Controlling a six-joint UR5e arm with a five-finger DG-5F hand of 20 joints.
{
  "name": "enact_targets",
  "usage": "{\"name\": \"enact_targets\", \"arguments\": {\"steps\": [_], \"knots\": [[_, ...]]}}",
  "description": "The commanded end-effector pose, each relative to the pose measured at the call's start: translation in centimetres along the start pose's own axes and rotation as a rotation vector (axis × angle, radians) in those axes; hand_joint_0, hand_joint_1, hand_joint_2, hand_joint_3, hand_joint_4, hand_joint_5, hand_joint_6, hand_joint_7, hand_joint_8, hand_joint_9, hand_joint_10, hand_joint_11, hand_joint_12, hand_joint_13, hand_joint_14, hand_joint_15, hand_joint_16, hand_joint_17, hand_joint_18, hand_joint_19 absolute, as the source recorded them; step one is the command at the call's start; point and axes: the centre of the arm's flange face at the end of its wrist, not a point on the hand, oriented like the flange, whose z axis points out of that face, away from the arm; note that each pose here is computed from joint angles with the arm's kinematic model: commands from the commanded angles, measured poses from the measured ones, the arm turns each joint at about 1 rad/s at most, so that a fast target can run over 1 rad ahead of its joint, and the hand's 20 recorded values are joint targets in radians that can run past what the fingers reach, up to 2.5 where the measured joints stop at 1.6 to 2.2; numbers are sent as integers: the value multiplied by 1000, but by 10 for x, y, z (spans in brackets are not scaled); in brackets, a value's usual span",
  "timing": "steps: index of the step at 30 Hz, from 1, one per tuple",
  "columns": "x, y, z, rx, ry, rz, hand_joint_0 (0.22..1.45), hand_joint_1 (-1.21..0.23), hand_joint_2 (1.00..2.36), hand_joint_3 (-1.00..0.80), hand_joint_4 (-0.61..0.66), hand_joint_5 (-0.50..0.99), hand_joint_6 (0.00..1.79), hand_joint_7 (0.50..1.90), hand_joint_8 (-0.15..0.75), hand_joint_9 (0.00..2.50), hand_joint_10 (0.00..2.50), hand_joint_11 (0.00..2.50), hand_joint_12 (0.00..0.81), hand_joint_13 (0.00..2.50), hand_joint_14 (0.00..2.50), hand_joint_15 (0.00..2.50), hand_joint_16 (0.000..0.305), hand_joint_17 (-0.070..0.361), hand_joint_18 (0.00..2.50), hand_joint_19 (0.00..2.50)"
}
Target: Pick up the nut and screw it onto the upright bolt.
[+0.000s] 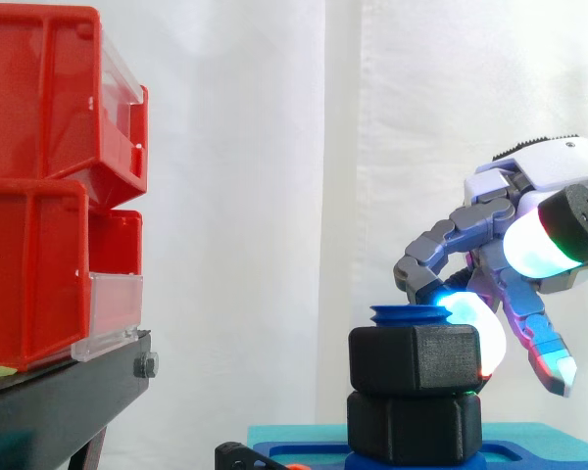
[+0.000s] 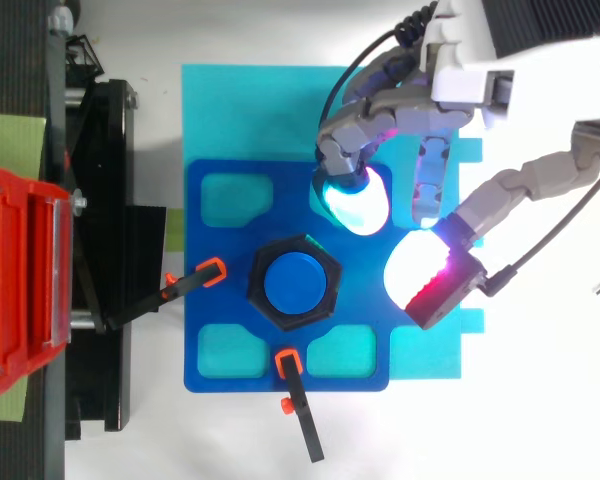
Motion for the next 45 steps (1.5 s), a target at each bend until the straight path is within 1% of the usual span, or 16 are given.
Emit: {"name": "enact_targets", "arguments": {"steps": [1,2,4,7,12,14,18,19,21,23,24,25,28,30,38,45], "knots": [[-9,7,-3,-9,-16,-5,482,-467,1000,-500,217,-16,505,1032,252,1379,5,123,308,845,3,66,42,94,581,160],[-14,11,-5,-12,-27,-6,474,-470,1000,-500,244,-41,505,953,267,1351,5,128,314,841,1,65,43,97,583,167],[-19,12,-5,-10,-36,-5,470,-477,1000,-500,236,-67,504,889,278,1339,5,149,319,837,3,71,44,100,583,168],[-35,18,-3,-27,-68,-9,459,-501,1000,-500,222,-116,503,806,284,1242,5,145,337,792,2,64,48,108,562,158],[-40,17,-1,-43,-92,-10,450,-519,1000,-500,197,-152,502,730,284,1129,4,120,349,730,2,62,51,116,511,161],[-42,17,2,-65,-119,-16,449,-521,1000,-500,188,-160,502,704,282,1101,4,102,355,708,0,57,52,117,495,162],[-38,18,11,-91,-140,-16,447,-521,1000,-500,180,-165,502,687,281,1056,3,74,358,667,0,44,53,120,458,160],[-30,14,17,-95,-137,-12,446,-517,1000,-500,175,-167,502,677,280,1036,2,65,360,651,2,49,53,120,443,161],[-29,14,20,-104,-141,-2,446,-515,1000,-500,169,-170,502,668,279,1004,0,58,362,634,0,39,54,121,423,155],[-19,7,28,-114,-139,11,445,-505,1000,-500,162,-173,502,664,278,973,0,45,362,591,0,27,54,122,401,158],[-18,7,31,-124,-145,15,445,-503,1000,-500,159,-174,502,663,276,971,0,44,363,591,0,32,54,122,398,152],[-11,5,42,-156,-161,36,445,-503,1000,-500,159,-174,502,663,279,966,0,43,364,591,0,39,54,122,387,154],[-12,10,48,-203,-186,60,443,-501,1000,-500,160,-174,502,665,277,943,2,36,366,583,2,29,55,123,372,148],[-13,12,49,-214,-192,64,443,-495,1000,-500,153,-178,502,666,274,914,0,40,370,573,0,30,55,123,360,149],[3,13,47,-176,-133,67,410,-418,1000,-500,123,-197,502,655,270,564,0,0,402,258,0,0,61,137,0,36],[19,3,43,-157,-105,69,386,-571,1000,-500,113,-236,501,650,255,299,0,0,405,59,0,0,63,142,0,0]]}}
